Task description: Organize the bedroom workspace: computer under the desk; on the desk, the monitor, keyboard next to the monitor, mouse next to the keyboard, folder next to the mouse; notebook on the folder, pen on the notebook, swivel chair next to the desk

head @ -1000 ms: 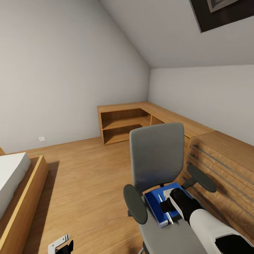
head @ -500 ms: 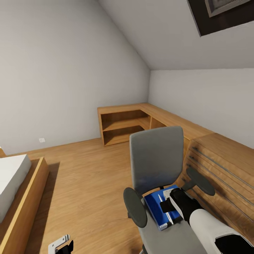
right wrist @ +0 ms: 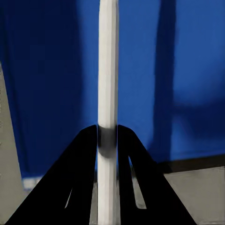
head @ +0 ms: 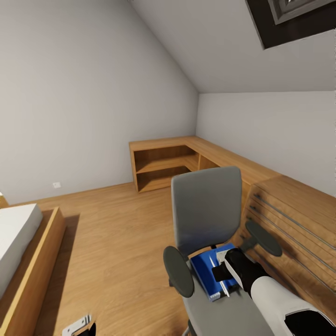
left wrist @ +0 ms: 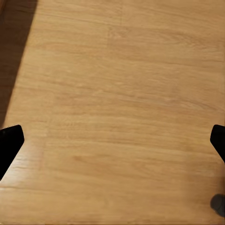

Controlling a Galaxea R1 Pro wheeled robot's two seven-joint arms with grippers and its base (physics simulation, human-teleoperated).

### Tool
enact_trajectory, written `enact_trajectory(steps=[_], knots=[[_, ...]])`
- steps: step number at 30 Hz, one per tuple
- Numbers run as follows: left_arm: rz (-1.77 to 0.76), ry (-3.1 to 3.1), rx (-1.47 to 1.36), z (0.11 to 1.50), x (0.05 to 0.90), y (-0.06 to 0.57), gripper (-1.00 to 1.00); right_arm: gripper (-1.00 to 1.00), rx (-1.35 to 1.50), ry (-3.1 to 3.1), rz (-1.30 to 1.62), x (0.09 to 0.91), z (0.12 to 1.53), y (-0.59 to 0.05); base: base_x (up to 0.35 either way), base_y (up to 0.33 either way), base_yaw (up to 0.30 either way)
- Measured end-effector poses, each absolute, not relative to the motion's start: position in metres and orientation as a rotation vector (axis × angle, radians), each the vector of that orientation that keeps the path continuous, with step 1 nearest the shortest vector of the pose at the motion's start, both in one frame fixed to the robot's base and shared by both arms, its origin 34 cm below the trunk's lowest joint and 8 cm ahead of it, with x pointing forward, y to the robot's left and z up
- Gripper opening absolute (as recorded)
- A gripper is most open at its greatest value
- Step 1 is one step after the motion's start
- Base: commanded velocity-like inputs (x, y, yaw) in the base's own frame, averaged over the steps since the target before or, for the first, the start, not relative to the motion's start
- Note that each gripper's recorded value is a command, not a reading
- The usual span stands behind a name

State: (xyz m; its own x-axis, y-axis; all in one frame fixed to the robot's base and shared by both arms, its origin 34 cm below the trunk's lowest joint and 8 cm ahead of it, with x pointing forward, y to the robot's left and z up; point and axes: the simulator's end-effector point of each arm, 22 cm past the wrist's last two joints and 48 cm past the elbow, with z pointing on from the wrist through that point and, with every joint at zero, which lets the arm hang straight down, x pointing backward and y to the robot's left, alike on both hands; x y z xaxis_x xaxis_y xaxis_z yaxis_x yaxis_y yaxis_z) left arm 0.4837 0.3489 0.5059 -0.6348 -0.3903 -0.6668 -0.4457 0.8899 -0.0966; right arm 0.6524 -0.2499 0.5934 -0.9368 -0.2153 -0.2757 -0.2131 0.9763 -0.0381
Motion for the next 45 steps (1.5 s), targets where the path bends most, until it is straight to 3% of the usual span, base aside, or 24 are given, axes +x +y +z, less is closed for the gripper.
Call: enact_trajectory(steps=[18, 45], knots=[[0.099, 2.311, -0.595, 0.510, 0.486, 0.349, 1.00, -1.00, -0.309, 2.819, -0.014, 0.658, 0.603, -0.250, -0.301, -0.005, 0.000], [0.159, 2.381, -0.621, 0.505, 0.431, 0.349, 1.00, -1.00, -0.309, 2.797, -0.009, 0.663, 0.640, -0.246, -0.014, -0.002, 0.000]])
